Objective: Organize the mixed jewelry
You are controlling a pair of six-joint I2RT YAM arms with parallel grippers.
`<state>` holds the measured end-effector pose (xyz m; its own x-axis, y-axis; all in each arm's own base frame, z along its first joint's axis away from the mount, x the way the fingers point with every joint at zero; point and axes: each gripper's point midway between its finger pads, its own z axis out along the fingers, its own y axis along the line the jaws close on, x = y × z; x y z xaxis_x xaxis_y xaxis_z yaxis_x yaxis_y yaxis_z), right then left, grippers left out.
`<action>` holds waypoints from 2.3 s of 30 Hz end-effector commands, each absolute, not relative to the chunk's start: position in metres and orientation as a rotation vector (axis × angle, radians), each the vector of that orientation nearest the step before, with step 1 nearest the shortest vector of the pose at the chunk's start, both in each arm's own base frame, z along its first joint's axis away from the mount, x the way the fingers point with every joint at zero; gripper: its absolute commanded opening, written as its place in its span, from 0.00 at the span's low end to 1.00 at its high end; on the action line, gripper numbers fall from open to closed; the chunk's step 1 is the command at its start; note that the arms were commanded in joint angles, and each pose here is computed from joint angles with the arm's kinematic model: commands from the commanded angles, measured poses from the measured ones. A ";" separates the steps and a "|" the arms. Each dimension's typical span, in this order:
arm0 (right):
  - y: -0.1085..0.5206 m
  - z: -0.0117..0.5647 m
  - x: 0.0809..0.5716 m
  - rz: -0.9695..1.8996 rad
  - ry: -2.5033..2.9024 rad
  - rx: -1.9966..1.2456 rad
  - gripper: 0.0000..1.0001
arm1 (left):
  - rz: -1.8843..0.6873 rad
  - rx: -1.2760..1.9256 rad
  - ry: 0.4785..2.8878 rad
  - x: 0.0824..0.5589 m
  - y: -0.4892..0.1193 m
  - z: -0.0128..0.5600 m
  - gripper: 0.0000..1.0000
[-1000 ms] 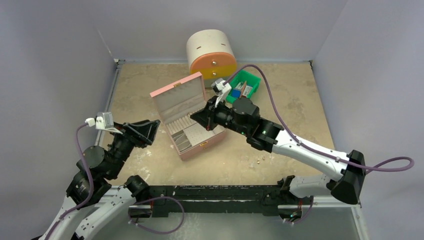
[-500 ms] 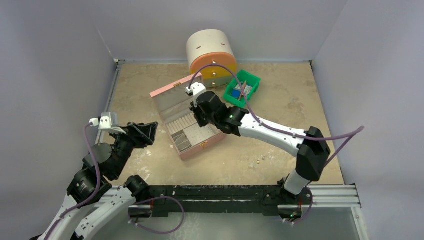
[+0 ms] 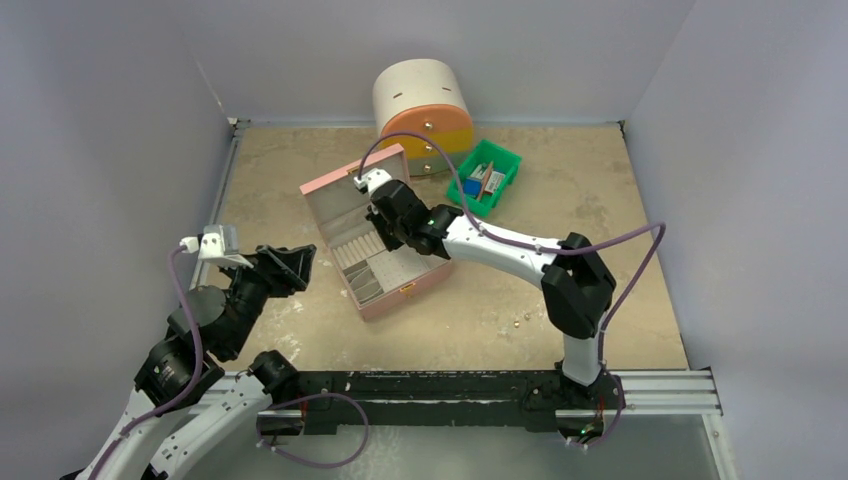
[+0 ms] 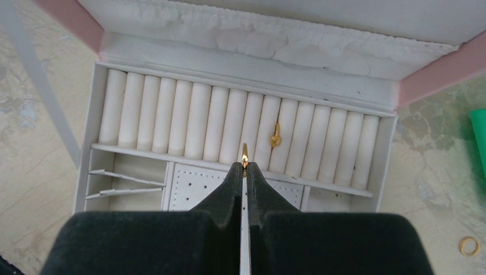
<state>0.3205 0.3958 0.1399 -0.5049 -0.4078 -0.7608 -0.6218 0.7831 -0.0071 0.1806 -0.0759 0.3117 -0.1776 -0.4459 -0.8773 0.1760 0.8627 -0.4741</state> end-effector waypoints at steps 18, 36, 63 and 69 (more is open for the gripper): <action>0.416 0.116 0.335 0.371 2.202 -0.736 0.00 | -0.533 -0.213 1.638 0.183 -0.072 0.316 0.65; 0.410 0.084 0.349 0.325 2.254 -0.696 0.00 | -0.524 -0.217 1.645 0.185 -0.072 0.315 0.66; 0.386 0.182 0.327 0.489 2.115 -0.583 0.29 | -0.509 -0.224 1.663 0.189 -0.073 0.310 0.66; 0.344 0.207 0.322 0.387 2.060 -0.508 0.34 | -0.509 -0.222 1.666 0.190 -0.074 0.310 0.66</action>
<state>0.3179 0.3703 0.1836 -0.5119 -0.2473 -0.8227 -0.5638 0.8193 0.1045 0.1854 -0.0734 0.3052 -0.1848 -0.4331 -0.8822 0.1406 0.8767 -0.4599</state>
